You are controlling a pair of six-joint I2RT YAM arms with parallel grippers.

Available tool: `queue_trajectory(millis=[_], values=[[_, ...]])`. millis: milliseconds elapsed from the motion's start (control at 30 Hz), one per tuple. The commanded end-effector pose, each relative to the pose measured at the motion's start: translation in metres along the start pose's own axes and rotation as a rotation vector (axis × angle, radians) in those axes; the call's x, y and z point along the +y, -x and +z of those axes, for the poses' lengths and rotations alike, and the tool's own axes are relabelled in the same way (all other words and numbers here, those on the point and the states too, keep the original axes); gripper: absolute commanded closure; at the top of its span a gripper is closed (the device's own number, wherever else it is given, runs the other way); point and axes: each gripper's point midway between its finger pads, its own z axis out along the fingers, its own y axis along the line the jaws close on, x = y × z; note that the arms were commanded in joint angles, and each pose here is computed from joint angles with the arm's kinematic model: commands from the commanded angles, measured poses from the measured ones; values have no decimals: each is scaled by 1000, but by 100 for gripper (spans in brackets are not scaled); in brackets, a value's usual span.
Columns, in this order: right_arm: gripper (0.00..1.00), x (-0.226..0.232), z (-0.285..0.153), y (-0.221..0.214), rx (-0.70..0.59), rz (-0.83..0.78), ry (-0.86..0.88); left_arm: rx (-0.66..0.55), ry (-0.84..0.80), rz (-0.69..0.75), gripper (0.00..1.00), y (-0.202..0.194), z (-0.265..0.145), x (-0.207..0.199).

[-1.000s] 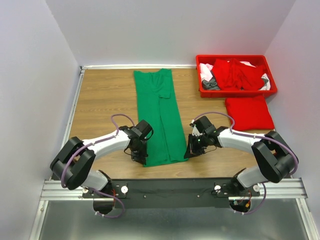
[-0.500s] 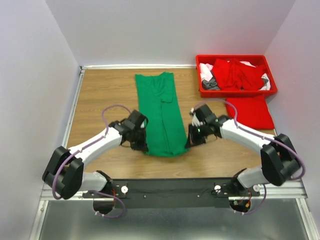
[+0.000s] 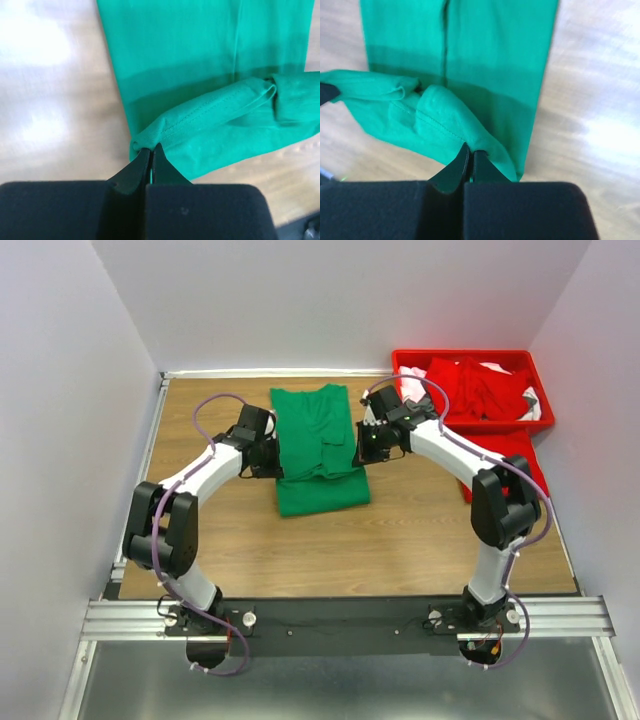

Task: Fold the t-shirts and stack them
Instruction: Fold the tshirt

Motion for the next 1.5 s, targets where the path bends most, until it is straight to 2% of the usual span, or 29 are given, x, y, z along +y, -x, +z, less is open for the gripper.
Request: queue_trajectory(millis=[0,567,867,967,1000,1033,1067,1100,1133,1167,1267,1333,1433,1467], values=[[99,-23,12,18,-16,-40,-83,-91,9,67,100,37,8,8],[99,-50,46,64,-52,-44,-121,-169,41,73,100,86,40,24],[99,-62,72,63,-32,-52,-141,-137,57,59,100,79,65,36],[95,-66,79,60,-24,-53,-148,-124,62,46,87,74,70,40],[92,-66,80,59,-22,-54,-147,-118,68,43,72,71,71,42],[87,-67,79,60,-25,-55,-147,-125,67,47,63,72,68,40],[76,-63,77,61,-25,-68,-132,-128,68,40,52,73,66,40],[70,-61,74,62,-28,-71,-126,-139,71,38,34,75,62,39],[64,-59,70,65,-38,-74,-123,-169,66,42,30,83,52,35],[54,-51,57,73,-70,-82,-116,-186,67,43,26,87,45,34],[42,-40,29,84,-135,-94,-130,-246,66,35,25,98,16,25],[42,-33,19,84,-157,-104,-139,-280,46,18,26,98,-3,14],[43,-7,10,77,-175,-139,-109,-298,-3,17,35,84,-18,-14],[43,-3,14,70,-168,-138,-99,-276,-10,17,41,69,-14,-17]])
